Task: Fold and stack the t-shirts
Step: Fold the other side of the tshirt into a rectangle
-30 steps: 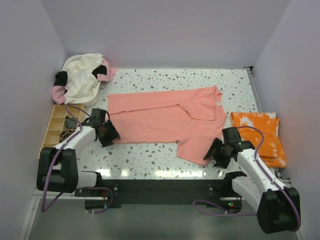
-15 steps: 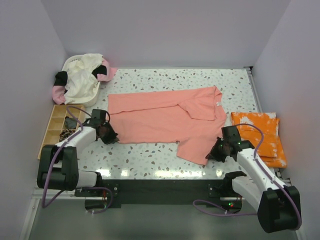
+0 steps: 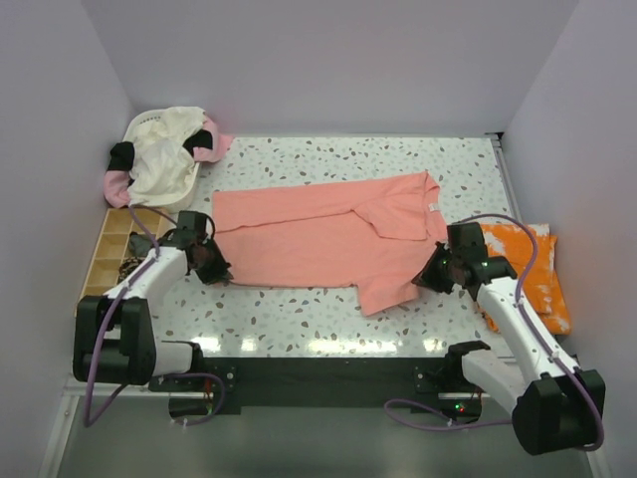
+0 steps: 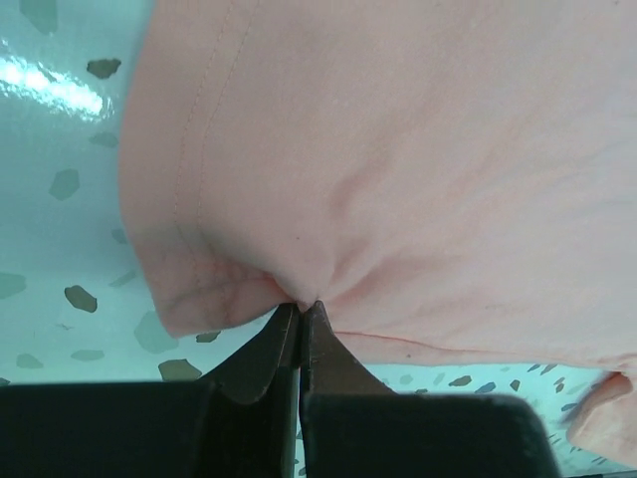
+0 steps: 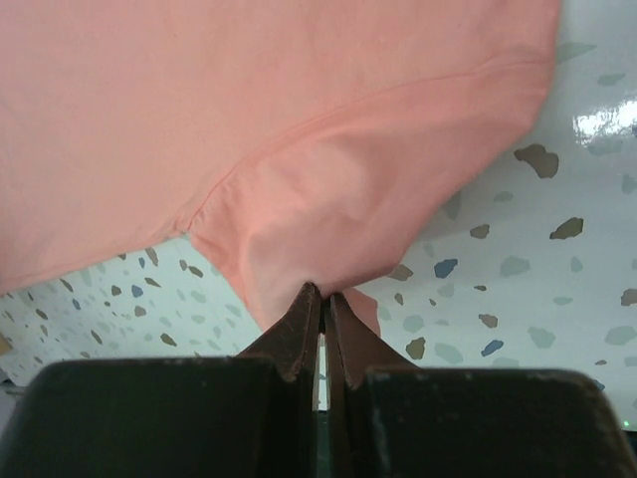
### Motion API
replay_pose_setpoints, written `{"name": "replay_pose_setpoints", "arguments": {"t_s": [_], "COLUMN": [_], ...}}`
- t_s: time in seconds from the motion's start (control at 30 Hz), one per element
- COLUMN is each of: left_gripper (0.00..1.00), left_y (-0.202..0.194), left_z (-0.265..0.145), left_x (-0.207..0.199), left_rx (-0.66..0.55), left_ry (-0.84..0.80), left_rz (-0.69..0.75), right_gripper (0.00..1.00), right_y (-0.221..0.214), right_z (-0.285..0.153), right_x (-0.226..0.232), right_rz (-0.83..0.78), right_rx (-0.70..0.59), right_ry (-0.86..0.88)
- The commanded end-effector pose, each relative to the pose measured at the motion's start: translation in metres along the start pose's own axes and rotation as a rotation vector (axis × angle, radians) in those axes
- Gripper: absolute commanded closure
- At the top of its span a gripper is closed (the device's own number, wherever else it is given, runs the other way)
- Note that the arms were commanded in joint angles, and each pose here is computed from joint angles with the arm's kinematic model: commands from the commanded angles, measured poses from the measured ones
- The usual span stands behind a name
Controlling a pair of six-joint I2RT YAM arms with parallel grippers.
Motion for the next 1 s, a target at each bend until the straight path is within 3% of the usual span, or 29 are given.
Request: {"name": "replay_pose_setpoints", "arguments": {"t_s": [0.0, 0.4, 0.77, 0.97], "left_gripper": [1.00, 1.00, 0.99, 1.00], "left_y": [0.026, 0.064, 0.084, 0.101], "left_z": [-0.009, 0.012, 0.033, 0.033], "left_x": [-0.016, -0.034, -0.074, -0.073], "left_rx": [-0.063, -0.073, 0.024, 0.028], "left_ry": [-0.035, -0.051, -0.160, -0.175], "left_rz": [0.034, 0.021, 0.048, 0.030], "right_gripper": [1.00, 1.00, 1.00, 1.00], "right_y": [0.034, 0.096, 0.152, 0.179], "right_z": [-0.003, 0.026, 0.066, 0.081], "right_x": [0.015, 0.046, 0.074, 0.077], "right_rz": [-0.067, -0.148, -0.179, -0.182], "right_rx": [-0.071, -0.105, -0.119, -0.134], "right_ry": [-0.003, -0.022, -0.035, -0.060]}}
Point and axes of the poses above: each gripper's point midway between its finger pads, its own z axis out along the fingers, its own x axis along the line the jaws close on, y = z × x, the point moved 2 cm from there along -z, back along the fingers, and after that the axes turned 6 degrees about -z, right-handed, at the moved point
